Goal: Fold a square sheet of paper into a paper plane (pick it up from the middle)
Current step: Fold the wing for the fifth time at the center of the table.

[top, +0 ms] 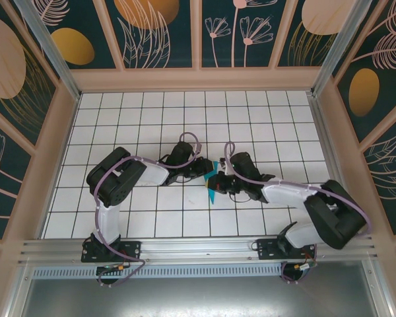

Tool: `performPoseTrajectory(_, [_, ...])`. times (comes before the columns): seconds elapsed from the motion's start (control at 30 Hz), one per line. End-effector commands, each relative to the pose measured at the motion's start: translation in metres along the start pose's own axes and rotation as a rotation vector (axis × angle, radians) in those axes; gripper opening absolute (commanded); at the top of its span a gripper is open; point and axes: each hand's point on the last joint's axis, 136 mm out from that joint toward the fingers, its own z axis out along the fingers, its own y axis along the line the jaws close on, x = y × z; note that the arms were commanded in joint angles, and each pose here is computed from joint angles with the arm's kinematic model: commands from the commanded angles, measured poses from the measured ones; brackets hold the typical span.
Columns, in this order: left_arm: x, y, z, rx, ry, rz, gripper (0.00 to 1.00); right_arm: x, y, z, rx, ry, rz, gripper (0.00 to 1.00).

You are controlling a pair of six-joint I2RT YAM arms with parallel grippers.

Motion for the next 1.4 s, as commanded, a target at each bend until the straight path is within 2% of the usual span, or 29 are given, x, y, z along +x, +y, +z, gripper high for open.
performPoseTrajectory(0.0, [0.012,0.034,-0.001,-0.103,0.016,-0.052,0.23,-0.016,-0.001,0.015,-0.003,-0.028,0.042,0.03])
performPoseTrajectory(0.2, [0.01,0.036,-0.003,-0.113,0.006,-0.054,0.23,0.014,-0.045,0.023,0.072,0.071,0.113,0.03])
performPoseTrajectory(0.37, [0.007,0.04,-0.005,-0.13,-0.023,-0.066,0.22,0.057,-0.056,0.013,0.071,0.185,0.103,0.06])
performPoseTrajectory(0.57, [0.009,0.043,-0.003,-0.128,-0.023,-0.082,0.22,0.081,-0.071,-0.004,0.144,0.221,0.105,0.06])
performPoseTrajectory(0.67, [0.01,0.042,-0.003,-0.125,-0.018,-0.081,0.22,0.076,-0.069,-0.01,0.154,0.196,0.095,0.06])
performPoseTrajectory(0.73, [0.01,0.041,-0.003,-0.122,-0.015,-0.082,0.22,0.065,-0.052,-0.013,0.112,0.167,0.066,0.06])
performPoseTrajectory(0.87, [0.011,0.041,-0.003,-0.12,-0.011,-0.078,0.22,0.031,-0.011,-0.02,0.013,0.058,0.002,0.06])
performPoseTrajectory(1.0, [0.012,0.042,-0.001,-0.114,-0.005,-0.084,0.22,-0.001,0.006,-0.012,-0.027,-0.014,0.016,0.06])
performPoseTrajectory(1.17, [0.013,0.042,-0.002,-0.115,-0.007,-0.088,0.22,-0.017,-0.015,0.014,0.033,-0.018,0.08,0.05])
performPoseTrajectory(1.37, [0.013,0.046,-0.004,-0.125,-0.015,-0.099,0.22,0.025,-0.054,0.019,0.095,0.08,0.136,0.05])
